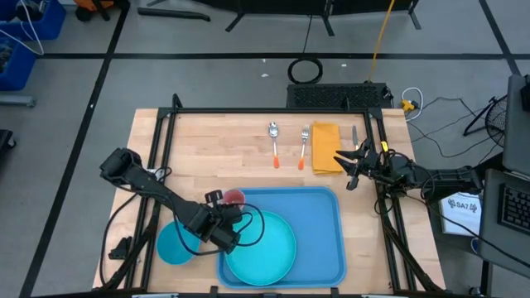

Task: Set up tray
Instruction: Stack the blue bowl on the light blue plate

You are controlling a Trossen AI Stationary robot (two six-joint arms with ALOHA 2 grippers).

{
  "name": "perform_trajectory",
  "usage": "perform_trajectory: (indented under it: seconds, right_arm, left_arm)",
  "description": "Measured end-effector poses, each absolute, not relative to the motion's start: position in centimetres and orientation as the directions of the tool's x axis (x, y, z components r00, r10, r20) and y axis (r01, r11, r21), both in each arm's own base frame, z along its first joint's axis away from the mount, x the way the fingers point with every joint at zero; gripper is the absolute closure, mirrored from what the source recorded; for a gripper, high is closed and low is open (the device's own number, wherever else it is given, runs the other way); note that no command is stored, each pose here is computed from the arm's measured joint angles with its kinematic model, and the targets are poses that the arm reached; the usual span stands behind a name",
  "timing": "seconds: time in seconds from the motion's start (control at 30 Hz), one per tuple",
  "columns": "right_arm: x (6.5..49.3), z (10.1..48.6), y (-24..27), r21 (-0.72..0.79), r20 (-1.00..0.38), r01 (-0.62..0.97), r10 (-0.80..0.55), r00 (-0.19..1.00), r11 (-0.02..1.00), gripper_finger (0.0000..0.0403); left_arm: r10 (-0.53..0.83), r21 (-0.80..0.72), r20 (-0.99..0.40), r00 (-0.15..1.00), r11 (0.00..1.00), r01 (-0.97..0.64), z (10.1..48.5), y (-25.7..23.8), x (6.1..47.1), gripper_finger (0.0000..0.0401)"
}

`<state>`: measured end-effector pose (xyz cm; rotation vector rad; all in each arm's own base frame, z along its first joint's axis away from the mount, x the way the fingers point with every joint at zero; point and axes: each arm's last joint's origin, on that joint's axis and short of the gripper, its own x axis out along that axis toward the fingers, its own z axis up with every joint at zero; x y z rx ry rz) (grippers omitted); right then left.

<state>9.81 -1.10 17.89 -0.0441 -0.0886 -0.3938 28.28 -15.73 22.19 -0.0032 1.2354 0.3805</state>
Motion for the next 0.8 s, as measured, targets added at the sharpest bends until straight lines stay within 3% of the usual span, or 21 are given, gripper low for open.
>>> perform_trajectory:
  seconds: [0.33, 0.5, 0.63, 0.8]
  right_arm:
    - [9.8, 17.9, -1.1, -0.026, 0.095, 0.385, -0.381, 0.920, 0.923, 0.0314]
    - [9.8, 17.9, -1.1, -0.025, 0.095, 0.385, -0.381, 0.919, 0.922, 0.0314]
    - [9.8, 17.9, -1.1, -0.025, 0.095, 0.385, -0.381, 0.920, 0.923, 0.0314]
    - [9.8, 17.9, -1.1, -0.025, 0.095, 0.385, -0.381, 0.920, 0.923, 0.0314]
  left_arm:
    - [0.103, 0.058, -0.981, 0.166, 0.965, -0.254, 22.2, -17.3, 27.0, 0.0313]
    - [0.032, -0.019, -0.991, 0.130, 0.927, -0.375, 23.0, -18.0, 25.8, 0.0313]
    - [0.011, -0.011, -0.999, 0.037, 0.839, -0.544, 23.7, -18.4, 24.1, 0.0313]
    - [0.010, 0.090, -0.994, -0.105, 0.604, -0.792, 24.0, -18.2, 22.6, 0.0314]
